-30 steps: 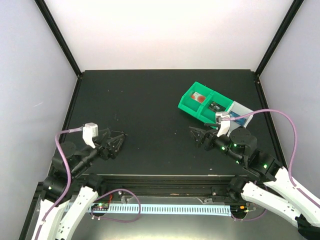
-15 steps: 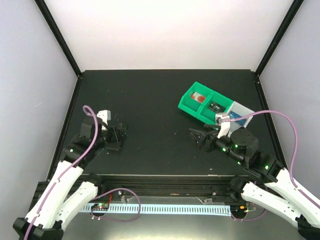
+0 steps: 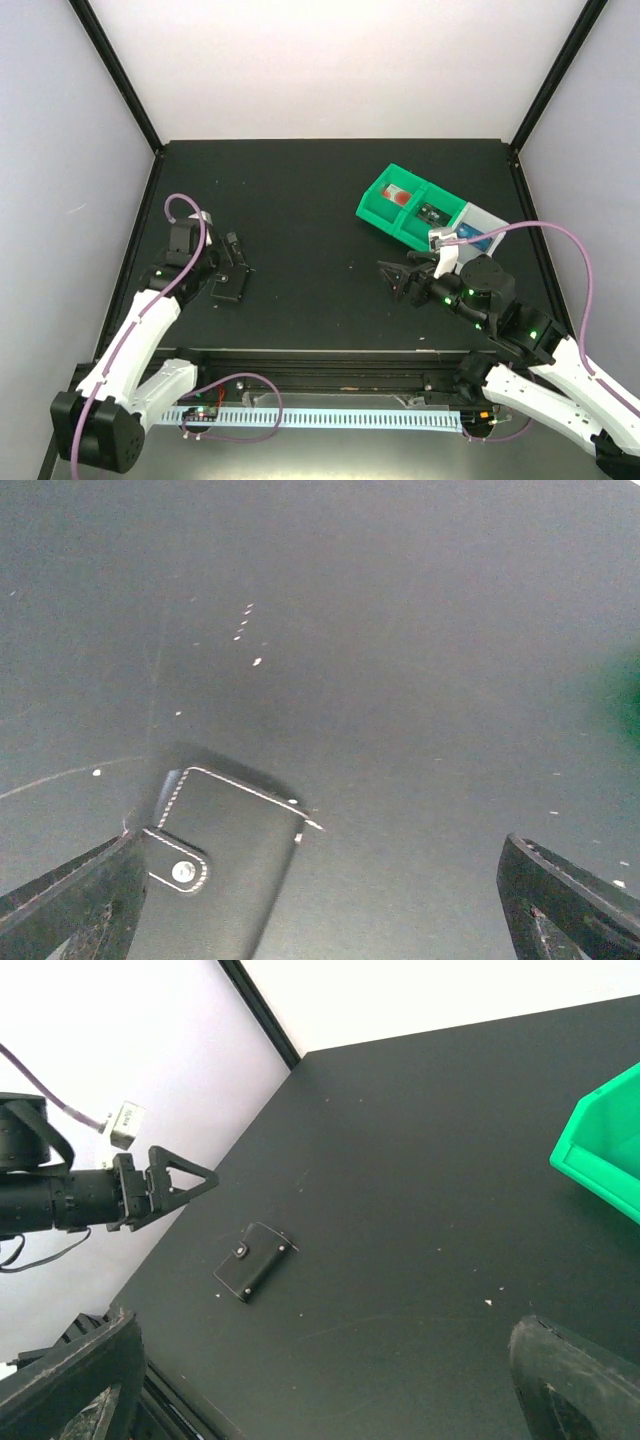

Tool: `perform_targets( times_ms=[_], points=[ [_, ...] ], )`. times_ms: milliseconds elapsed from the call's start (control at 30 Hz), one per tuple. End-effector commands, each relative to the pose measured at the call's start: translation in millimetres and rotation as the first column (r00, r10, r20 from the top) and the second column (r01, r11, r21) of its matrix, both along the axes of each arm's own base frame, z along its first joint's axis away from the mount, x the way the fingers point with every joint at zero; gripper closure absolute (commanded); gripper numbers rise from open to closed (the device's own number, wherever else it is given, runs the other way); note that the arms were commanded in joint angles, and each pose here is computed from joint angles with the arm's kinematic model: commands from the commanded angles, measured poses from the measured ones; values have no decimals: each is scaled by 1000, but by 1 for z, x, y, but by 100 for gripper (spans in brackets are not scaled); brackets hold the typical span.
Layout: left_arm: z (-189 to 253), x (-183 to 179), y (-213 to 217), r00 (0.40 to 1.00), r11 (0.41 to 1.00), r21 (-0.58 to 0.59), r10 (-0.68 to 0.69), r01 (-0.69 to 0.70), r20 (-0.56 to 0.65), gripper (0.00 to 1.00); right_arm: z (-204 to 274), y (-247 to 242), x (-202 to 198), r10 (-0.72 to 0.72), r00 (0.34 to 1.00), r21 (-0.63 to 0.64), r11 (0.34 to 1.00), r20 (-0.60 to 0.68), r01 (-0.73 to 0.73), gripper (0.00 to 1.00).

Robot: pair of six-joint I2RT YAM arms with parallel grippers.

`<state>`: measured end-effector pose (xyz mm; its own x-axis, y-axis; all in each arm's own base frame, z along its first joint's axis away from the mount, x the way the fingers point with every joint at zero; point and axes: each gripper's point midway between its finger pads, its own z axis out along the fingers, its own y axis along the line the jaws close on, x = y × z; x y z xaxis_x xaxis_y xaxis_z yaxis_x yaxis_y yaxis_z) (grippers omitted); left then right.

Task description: Take the credit cards out of the card holder

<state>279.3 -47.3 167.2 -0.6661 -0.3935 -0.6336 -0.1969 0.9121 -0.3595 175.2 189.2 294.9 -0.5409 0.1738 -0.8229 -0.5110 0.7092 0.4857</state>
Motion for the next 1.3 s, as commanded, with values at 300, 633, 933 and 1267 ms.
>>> perform_targets(
  times_ms=[300,633,933,1267],
  points=[
    [-93,12,29,968,993,38,121,-115,-221,19,-7,-12,1,-44,999,-42,998,10,44,0],
    [-132,13,7,948,998,-55,-7,-11,-317,32,-4,-14,0,-45,999,-39,998,26,46,0],
    [-141,1,-26,939,972,-213,-161,98,-304,52,-8,-10,3,-52,999,-19,998,-1,52,0],
    [-126,-32,-74,932,887,-423,-294,184,-212,57,-38,23,4,37,991,-6,999,-127,-38,3]
  ],
)
